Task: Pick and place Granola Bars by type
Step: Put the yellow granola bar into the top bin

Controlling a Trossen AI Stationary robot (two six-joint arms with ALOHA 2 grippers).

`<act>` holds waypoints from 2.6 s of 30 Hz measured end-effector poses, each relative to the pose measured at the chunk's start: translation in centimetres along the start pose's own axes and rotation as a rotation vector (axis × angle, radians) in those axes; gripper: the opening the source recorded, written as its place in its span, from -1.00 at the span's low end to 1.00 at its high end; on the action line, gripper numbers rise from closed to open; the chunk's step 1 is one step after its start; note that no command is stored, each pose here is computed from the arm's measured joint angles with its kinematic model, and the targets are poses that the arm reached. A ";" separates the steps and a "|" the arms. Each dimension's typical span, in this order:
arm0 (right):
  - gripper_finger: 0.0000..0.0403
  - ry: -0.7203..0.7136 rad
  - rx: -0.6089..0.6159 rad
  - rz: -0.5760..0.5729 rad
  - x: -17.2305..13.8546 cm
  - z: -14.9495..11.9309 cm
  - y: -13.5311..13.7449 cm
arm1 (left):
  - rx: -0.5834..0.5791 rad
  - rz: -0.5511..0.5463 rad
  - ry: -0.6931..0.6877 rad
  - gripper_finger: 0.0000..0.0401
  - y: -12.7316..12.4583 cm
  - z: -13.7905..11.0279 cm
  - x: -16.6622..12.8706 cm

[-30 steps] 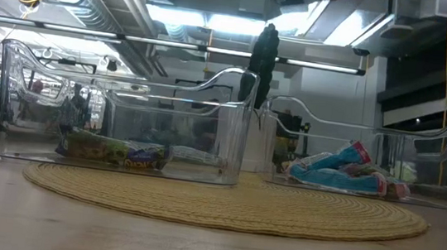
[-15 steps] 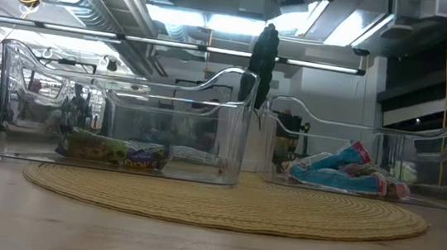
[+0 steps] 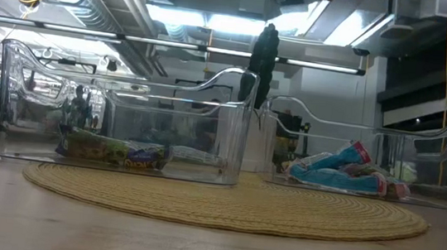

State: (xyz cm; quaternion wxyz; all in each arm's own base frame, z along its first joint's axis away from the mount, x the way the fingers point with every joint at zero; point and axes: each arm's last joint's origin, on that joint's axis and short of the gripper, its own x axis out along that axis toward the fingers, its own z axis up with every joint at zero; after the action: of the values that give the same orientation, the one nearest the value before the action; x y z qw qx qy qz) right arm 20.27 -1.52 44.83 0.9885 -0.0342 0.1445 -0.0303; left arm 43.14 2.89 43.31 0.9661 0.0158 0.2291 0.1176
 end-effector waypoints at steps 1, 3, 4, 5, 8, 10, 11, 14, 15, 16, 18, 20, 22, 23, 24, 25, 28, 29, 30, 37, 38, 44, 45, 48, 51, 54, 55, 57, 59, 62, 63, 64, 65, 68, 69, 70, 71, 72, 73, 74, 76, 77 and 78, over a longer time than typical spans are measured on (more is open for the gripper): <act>-0.97 0.000 0.000 0.000 0.0 0.0 0.0 | -0.004 0.000 0.000 0.25 0.0 0.0 0.0; -0.97 0.000 0.000 0.000 0.0 0.0 0.0 | -0.007 0.000 -0.001 0.25 0.0 0.0 0.0; -0.97 0.000 0.000 0.000 0.0 0.0 0.0 | -0.007 0.000 0.000 0.25 0.0 0.0 0.0; -0.97 0.000 0.000 0.000 0.0 0.0 0.0 | -0.007 0.000 -0.001 0.25 0.0 0.0 0.0; -0.97 0.000 0.000 0.000 0.0 0.0 0.0 | -0.007 0.000 0.000 0.24 0.0 0.0 0.0; -0.97 0.000 0.000 0.000 0.0 0.0 0.0 | -0.007 0.000 -0.001 0.20 0.0 0.0 0.0; -0.97 0.000 0.000 0.000 0.0 0.0 0.0 | -0.007 0.001 -0.001 0.16 0.0 0.0 0.0; -0.97 0.000 0.000 0.000 0.0 0.0 0.0 | -0.007 0.006 -0.001 0.01 0.0 0.0 0.0; -0.97 0.000 0.000 0.000 0.0 0.0 0.0 | -0.007 0.010 0.000 -0.05 0.0 0.0 0.0; -0.97 0.000 0.000 0.000 0.0 0.0 0.0 | -0.007 0.011 0.000 -0.13 0.0 0.0 0.0; -0.95 0.000 0.000 -0.001 0.0 0.0 0.0 | -0.007 0.011 0.000 -0.29 0.0 0.0 0.0; -0.93 -0.001 -0.001 -0.001 0.0 0.0 0.0 | -0.006 0.011 0.000 -0.47 0.0 0.0 0.0; -0.89 -0.004 -0.002 -0.001 0.0 0.0 0.0 | -0.007 0.004 -0.001 -0.64 0.0 0.0 0.0; -0.88 -0.005 -0.003 -0.001 0.0 0.1 0.0 | -0.007 -0.004 -0.001 -0.71 0.0 0.0 0.0; -0.87 -0.005 -0.003 -0.002 0.0 0.1 0.0 | -0.006 -0.008 -0.001 -0.77 0.0 0.0 0.0; -0.85 -0.005 -0.003 -0.006 0.0 0.1 0.0 | -0.004 -0.014 0.000 -0.81 0.0 0.0 0.0; -0.82 -0.006 -0.010 -0.006 0.0 0.1 0.0 | 0.009 -0.024 -0.001 -0.85 -0.1 0.0 0.0; -0.81 -0.005 -0.015 -0.006 0.0 0.1 0.0 | 0.009 -0.025 0.000 -0.85 -0.1 0.0 0.0; -0.79 -0.008 -0.025 -0.006 -0.1 0.1 0.0 | 0.009 -0.025 0.000 -0.84 -0.1 0.0 0.0; -0.62 -0.056 -0.058 -0.046 -2.1 0.4 -0.1 | 0.018 -0.027 0.030 -0.88 0.0 -0.2 -0.3; -0.60 -0.065 -0.059 -0.065 -2.5 0.5 -0.2 | 0.020 -0.029 0.040 -0.88 0.0 -0.3 -0.5; -0.53 -0.087 -0.056 -0.158 -4.8 0.5 -0.5 | 0.032 -0.045 0.080 -0.88 -0.3 -0.4 -1.7; -0.53 -0.084 -0.055 -0.165 -5.1 0.4 -0.5 | 0.034 -0.049 0.078 -0.88 -0.4 -0.3 -1.9; -0.54 -0.039 -0.058 -0.189 -5.7 -0.2 -0.5 | 0.052 -0.059 0.144 -0.89 -0.7 -0.8 -2.9; -0.54 0.022 -0.058 -0.193 -6.0 -0.8 -0.5 | 0.078 -0.071 0.206 -0.88 -1.1 -1.4 -3.3; -0.53 0.056 -0.060 -0.190 -6.0 -1.1 -0.5 | 0.092 -0.078 0.248 -0.88 -1.4 -1.8 -3.7; -0.53 0.062 -0.060 -0.189 -6.0 -1.2 -0.5 | 0.097 -0.082 0.262 -0.88 -1.6 -1.9 -3.8; -0.54 0.069 -0.061 -0.189 -6.0 -1.3 -0.5 | 0.098 -0.089 0.277 -0.89 -1.8 -2.0 -3.9; -0.54 0.076 -0.066 -0.188 -6.0 -1.3 -0.4 | 0.086 -0.124 0.276 -0.89 -2.0 -2.0 -4.1; -0.54 0.080 -0.069 -0.190 -6.0 -1.3 -0.4 | 0.070 -0.176 0.261 -0.89 -2.3 -1.6 -4.8; -0.54 0.084 -0.072 -0.193 -6.0 -1.4 -0.5 | 0.066 -0.187 0.258 -0.88 -2.5 -1.5 -5.0; -0.54 0.089 -0.082 -0.198 -6.0 -1.4 -0.5 | 0.065 -0.197 0.253 -0.88 -2.6 -1.4 -5.3; -0.53 0.092 -0.089 -0.205 -6.0 -1.4 -0.5 | 0.064 -0.204 0.250 -0.88 -2.6 -1.3 -5.6; -0.53 0.100 -0.102 -0.209 -5.9 -1.5 -0.5 | 0.065 -0.211 0.242 -0.89 -2.7 -1.2 -6.5; -0.53 0.102 -0.115 -0.211 -5.9 -1.5 -0.5 | 0.067 -0.211 0.249 -0.90 -2.6 -1.2 -6.8; -0.53 0.105 -0.130 -0.213 -5.8 -1.5 -0.5 | 0.068 -0.211 0.256 -0.90 -2.6 -1.2 -7.0; -0.53 0.109 -0.146 -0.217 -5.8 -1.5 -0.5 | 0.067 -0.210 0.251 -0.90 -2.5 -1.1 -7.2; -0.53 0.112 -0.155 -0.219 -5.7 -1.5 -0.6 | 0.067 -0.210 0.249 -0.90 -2.5 -1.1 -7.4; -0.53 0.115 -0.168 -0.220 -5.7 -1.5 -0.6 | 0.069 -0.211 0.263 -0.90 -2.4 -1.2 -7.6; -0.53 0.121 -0.176 -0.223 -5.5 -1.5 -0.6 | 0.071 -0.215 0.271 -0.90 -2.4 -1.3 -7.8; -0.53 0.132 -0.203 -0.234 -5.3 -1.5 -0.6 | 0.073 -0.232 0.280 -0.89 -2.5 -1.3 -8.3; -0.53 0.141 -0.222 -0.240 -5.1 -1.5 -0.6 | 0.078 -0.238 0.302 -0.89 -2.6 -1.5 -8.6; -0.53 0.146 -0.232 -0.248 -4.9 -1.5 -0.7 | 0.082 -0.240 0.313 -0.90 -2.6 -1.6 -8.8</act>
State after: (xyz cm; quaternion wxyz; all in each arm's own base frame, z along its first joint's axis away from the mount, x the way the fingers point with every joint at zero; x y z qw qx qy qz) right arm 15.13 -1.92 44.83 0.9535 -0.1633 0.2128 -0.1373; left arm 35.40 -1.74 45.52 0.9243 0.0092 0.3814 -0.0068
